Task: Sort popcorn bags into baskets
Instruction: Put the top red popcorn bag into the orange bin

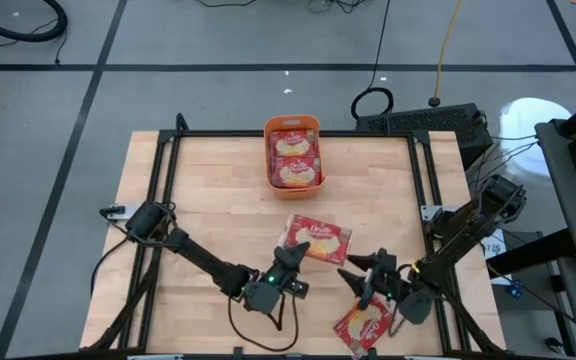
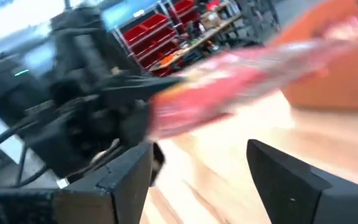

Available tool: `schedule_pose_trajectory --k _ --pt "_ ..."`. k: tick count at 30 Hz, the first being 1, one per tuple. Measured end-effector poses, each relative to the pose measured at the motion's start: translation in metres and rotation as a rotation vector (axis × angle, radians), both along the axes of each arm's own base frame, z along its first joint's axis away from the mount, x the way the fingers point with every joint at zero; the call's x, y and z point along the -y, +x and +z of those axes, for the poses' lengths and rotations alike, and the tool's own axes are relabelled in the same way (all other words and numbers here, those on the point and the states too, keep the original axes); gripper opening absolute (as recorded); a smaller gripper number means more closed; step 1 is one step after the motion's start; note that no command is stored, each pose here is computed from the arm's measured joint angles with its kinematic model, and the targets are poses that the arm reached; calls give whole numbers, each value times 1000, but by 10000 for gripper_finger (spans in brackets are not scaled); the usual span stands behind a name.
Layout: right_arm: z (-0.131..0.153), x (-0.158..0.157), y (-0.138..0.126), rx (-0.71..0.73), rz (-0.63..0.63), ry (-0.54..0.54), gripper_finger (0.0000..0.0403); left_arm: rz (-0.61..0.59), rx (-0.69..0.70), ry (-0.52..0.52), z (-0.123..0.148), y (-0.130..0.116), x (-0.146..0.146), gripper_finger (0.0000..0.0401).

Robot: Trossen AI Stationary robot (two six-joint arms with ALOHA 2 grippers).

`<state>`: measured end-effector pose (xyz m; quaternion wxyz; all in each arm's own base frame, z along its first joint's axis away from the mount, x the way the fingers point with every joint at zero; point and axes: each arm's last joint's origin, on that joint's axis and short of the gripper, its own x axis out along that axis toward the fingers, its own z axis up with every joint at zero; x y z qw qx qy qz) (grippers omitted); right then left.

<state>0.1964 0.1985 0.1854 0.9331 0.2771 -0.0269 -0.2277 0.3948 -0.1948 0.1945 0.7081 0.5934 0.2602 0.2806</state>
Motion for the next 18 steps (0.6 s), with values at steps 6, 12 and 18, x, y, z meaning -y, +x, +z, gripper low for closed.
schedule_pose_trajectory --k 6,12,18 --pt "-26 23 -18 117 -11 196 254 -13 -54 38 -1 -1 5 34" --pt "-31 36 -29 196 22 303 254 -12 -107 56 -8 -2 4 16" --pt "-33 48 -21 225 0 355 254 -17 -104 53 -7 -3 5 26"
